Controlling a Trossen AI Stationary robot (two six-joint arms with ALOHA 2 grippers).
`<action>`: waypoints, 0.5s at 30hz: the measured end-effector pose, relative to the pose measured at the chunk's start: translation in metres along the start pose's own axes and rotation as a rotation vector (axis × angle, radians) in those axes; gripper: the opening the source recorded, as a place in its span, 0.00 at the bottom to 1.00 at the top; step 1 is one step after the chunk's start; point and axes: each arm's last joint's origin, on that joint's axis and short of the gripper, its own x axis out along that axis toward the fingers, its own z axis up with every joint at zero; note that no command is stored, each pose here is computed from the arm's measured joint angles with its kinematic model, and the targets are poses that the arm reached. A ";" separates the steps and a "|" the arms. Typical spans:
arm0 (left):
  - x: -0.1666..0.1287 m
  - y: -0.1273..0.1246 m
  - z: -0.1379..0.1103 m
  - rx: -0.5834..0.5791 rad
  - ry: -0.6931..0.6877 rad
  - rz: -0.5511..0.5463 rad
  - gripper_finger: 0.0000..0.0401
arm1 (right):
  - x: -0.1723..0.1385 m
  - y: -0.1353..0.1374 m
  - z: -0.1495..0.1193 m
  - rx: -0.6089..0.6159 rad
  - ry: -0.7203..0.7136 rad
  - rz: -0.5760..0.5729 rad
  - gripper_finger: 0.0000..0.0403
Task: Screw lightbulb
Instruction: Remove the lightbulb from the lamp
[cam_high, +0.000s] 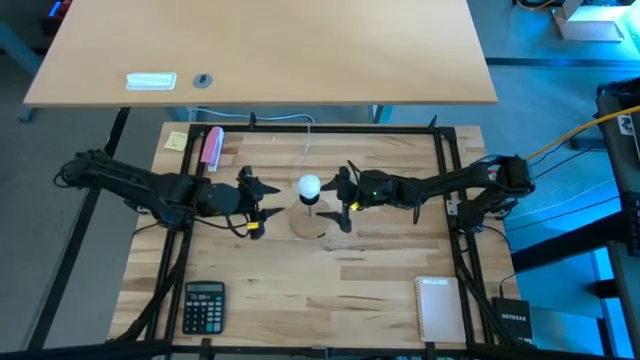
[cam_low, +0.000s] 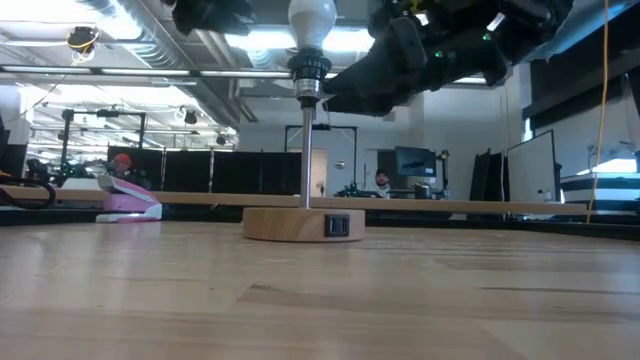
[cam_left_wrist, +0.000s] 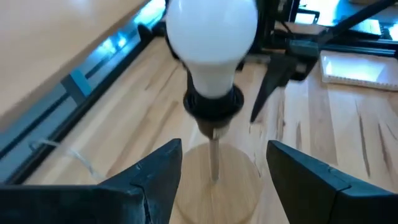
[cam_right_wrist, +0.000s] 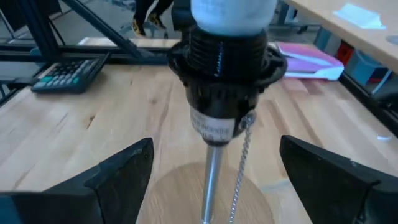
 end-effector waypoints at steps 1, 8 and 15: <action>-0.001 0.000 0.003 0.005 -0.005 0.000 0.56 | 0.002 0.000 0.000 -0.001 -0.014 -0.005 0.87; -0.006 0.007 0.027 0.018 -0.054 0.019 0.56 | 0.012 0.000 -0.005 -0.014 -0.073 -0.004 0.87; 0.003 0.010 0.049 0.082 -0.013 0.065 0.56 | 0.028 -0.003 0.006 -0.020 -0.110 -0.024 0.86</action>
